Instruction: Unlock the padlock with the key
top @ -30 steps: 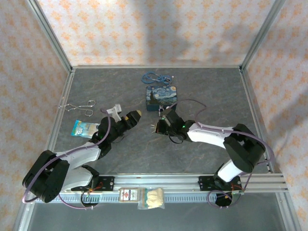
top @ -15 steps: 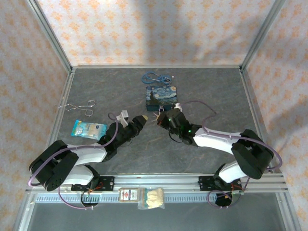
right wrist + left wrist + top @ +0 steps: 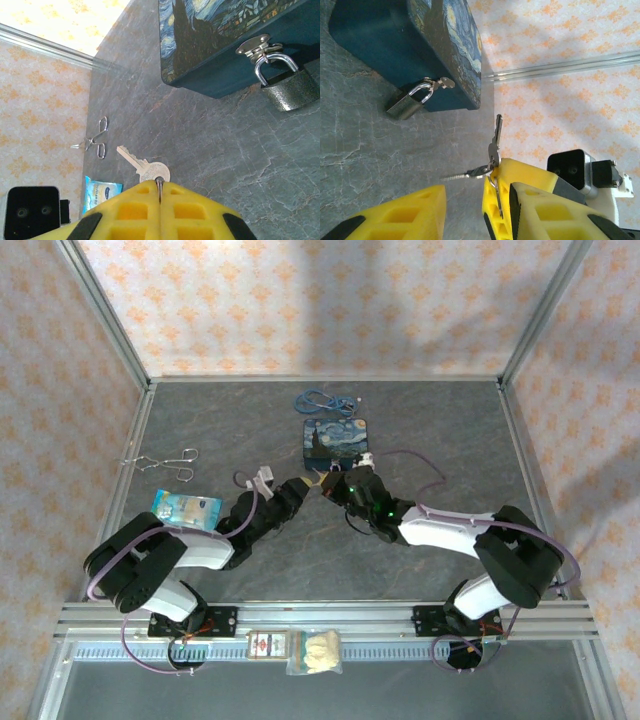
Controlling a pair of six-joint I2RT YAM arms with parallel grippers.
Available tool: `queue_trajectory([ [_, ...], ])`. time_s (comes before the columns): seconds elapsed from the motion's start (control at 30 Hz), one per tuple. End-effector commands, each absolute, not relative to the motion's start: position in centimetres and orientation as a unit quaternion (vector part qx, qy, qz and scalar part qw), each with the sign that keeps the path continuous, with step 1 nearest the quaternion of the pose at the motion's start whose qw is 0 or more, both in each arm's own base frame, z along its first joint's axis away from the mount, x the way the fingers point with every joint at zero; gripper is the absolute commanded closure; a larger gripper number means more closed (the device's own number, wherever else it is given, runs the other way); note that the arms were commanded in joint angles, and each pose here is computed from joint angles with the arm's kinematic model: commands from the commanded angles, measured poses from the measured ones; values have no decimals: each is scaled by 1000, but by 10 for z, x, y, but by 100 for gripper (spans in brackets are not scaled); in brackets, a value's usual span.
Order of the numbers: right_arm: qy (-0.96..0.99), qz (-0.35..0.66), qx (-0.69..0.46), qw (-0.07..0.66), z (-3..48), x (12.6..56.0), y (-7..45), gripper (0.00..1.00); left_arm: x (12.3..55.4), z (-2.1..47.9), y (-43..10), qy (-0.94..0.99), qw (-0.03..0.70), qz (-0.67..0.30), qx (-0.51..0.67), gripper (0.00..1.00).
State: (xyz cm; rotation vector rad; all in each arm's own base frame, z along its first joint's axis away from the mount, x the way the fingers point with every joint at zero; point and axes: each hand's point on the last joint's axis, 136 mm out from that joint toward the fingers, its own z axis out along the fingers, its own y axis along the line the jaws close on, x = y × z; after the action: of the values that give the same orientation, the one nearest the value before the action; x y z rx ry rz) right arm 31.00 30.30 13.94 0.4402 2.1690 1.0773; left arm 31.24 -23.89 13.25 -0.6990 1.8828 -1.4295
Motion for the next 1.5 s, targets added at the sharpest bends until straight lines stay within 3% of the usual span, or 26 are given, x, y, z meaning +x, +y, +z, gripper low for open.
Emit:
queue_trajectory([
  [0.0, 824, 412, 175, 347, 144, 314, 303, 100, 314, 155, -250, 693, 335, -585, -256, 62],
  [0.13, 828, 409, 172, 343, 140, 313, 304, 100, 316, 157, -252, 690, 338, -588, -254, 59],
  [0.23, 828, 411, 170, 341, 140, 313, 306, 100, 317, 156, -255, 691, 335, -589, -252, 64],
  [0.57, 829, 412, 151, 347, 145, 311, 310, 100, 317, 155, -257, 696, 339, -585, -242, 100],
  [0.73, 845, 348, 123, 387, 156, 313, 288, 59, 317, 158, -251, 725, 373, -546, -190, 100],
  [0.87, 852, 296, 96, 422, 169, 316, 257, 45, 318, 165, -249, 758, 377, -520, -110, 100],
  [1.07, 840, 313, -46, 442, 202, 302, 258, 45, 315, 179, -254, 784, 372, -496, 25, 100],
  [1.2, 806, 396, -145, 415, 221, 279, 281, 56, 308, 193, -264, 780, 373, -491, 110, 100],
  [1.37, 766, 470, -205, 389, 245, 260, 292, 60, 298, 208, -276, 768, 361, -498, 180, 100],
  [1.47, 769, 477, -214, 367, 235, 261, 295, 63, 293, 216, -276, 763, 364, -495, 200, 100],
])
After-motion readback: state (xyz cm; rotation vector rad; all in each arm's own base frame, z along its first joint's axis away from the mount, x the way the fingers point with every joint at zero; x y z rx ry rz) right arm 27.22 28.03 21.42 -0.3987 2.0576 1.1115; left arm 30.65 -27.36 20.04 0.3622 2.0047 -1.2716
